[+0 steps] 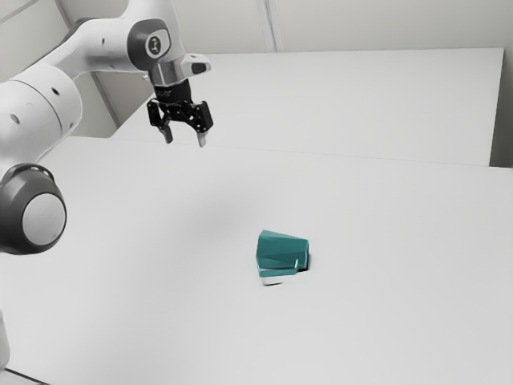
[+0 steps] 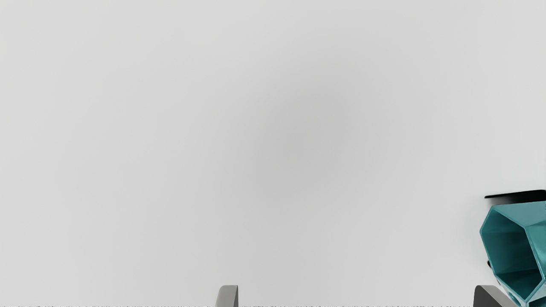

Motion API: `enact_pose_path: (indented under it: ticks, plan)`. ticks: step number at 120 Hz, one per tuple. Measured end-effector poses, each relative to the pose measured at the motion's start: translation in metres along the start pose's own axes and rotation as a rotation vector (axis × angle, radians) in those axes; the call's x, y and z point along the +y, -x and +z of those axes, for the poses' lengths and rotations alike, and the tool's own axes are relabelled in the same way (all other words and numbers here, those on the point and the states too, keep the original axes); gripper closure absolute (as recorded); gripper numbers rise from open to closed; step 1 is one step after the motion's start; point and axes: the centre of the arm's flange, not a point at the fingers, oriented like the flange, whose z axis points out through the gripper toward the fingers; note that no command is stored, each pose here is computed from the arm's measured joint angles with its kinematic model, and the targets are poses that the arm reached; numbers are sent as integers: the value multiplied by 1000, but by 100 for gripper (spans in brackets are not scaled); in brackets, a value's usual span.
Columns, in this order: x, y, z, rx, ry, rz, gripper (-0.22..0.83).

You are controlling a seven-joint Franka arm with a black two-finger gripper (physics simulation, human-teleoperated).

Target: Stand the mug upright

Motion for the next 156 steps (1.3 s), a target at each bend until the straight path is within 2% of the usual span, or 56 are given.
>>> enact_pose_path:
  ticks: [13,23,43,56,69,98,123,156]
  plan:
    - [6,3,-2,-5,-15,5,0]
    - [11,15,-14,-12,-21,8,0]
    - [26,69,-17,-51,50,25,0]
    - [35,116,10,-66,119,22,0]
    - [43,136,37,-76,220,-9,0]
    - [55,123,107,-117,431,-80,0]
    - [31,107,155,-81,544,-135,0]
    - [35,99,195,-15,743,-164,0]
